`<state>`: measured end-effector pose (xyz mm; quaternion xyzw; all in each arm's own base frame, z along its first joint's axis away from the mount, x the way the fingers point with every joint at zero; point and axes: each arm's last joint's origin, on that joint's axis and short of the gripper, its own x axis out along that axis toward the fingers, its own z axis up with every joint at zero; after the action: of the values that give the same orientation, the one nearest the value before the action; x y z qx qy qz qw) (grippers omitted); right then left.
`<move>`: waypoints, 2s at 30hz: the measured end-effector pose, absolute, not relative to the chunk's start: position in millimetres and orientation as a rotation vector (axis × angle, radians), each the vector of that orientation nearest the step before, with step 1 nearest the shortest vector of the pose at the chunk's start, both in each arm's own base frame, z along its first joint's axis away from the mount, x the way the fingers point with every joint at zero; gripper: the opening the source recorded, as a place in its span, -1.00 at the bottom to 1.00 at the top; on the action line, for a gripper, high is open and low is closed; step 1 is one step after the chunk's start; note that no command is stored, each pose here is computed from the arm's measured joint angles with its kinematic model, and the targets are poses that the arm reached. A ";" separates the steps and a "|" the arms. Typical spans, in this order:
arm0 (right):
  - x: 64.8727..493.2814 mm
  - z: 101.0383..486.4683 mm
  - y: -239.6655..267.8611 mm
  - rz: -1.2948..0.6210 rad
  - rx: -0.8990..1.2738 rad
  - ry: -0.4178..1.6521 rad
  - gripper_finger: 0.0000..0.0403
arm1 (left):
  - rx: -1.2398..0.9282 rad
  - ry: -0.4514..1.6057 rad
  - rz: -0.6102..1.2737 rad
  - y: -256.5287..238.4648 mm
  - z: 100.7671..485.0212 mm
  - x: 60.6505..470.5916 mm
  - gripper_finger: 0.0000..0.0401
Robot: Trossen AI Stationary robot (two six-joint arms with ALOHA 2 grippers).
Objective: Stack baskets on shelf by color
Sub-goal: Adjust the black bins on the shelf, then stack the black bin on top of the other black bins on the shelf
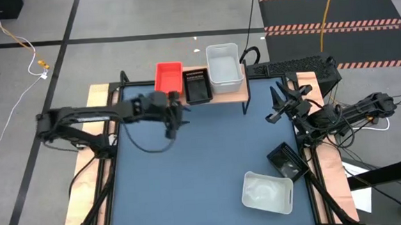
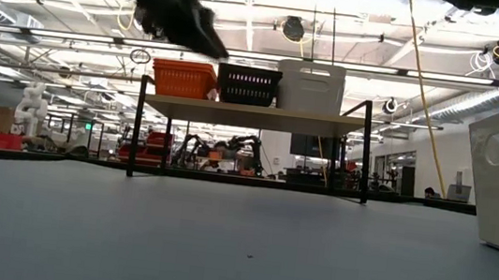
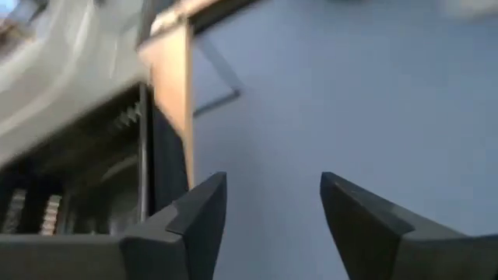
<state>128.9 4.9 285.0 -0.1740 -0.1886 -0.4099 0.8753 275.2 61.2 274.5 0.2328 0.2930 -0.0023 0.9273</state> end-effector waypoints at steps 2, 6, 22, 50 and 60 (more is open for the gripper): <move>129.1 284.8 4.9 -0.855 -0.364 -0.391 -0.46 | 0.517 0.664 0.107 58.9 262.7 286.4 -0.03; 129.1 284.8 4.9 -0.855 -0.364 -0.390 -0.46 | 0.593 0.763 0.230 59.9 245.5 297.3 -0.09; 129.3 284.6 4.9 -0.855 -0.365 -0.387 -0.46 | 0.542 0.696 0.377 89.0 249.8 298.9 -0.09; 134.0 279.7 9.0 -0.788 -0.312 -0.371 -0.46 | 0.618 0.382 0.032 33.6 256.6 328.9 -0.09; 144.3 281.7 13.0 -0.690 -0.370 -0.333 -0.46 | 0.605 0.182 -0.198 30.2 216.6 407.8 -0.09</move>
<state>144.3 13.0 281.7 -0.1795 -0.1614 -0.3348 0.9109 407.8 30.2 216.6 0.2970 0.0896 -0.0972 0.9457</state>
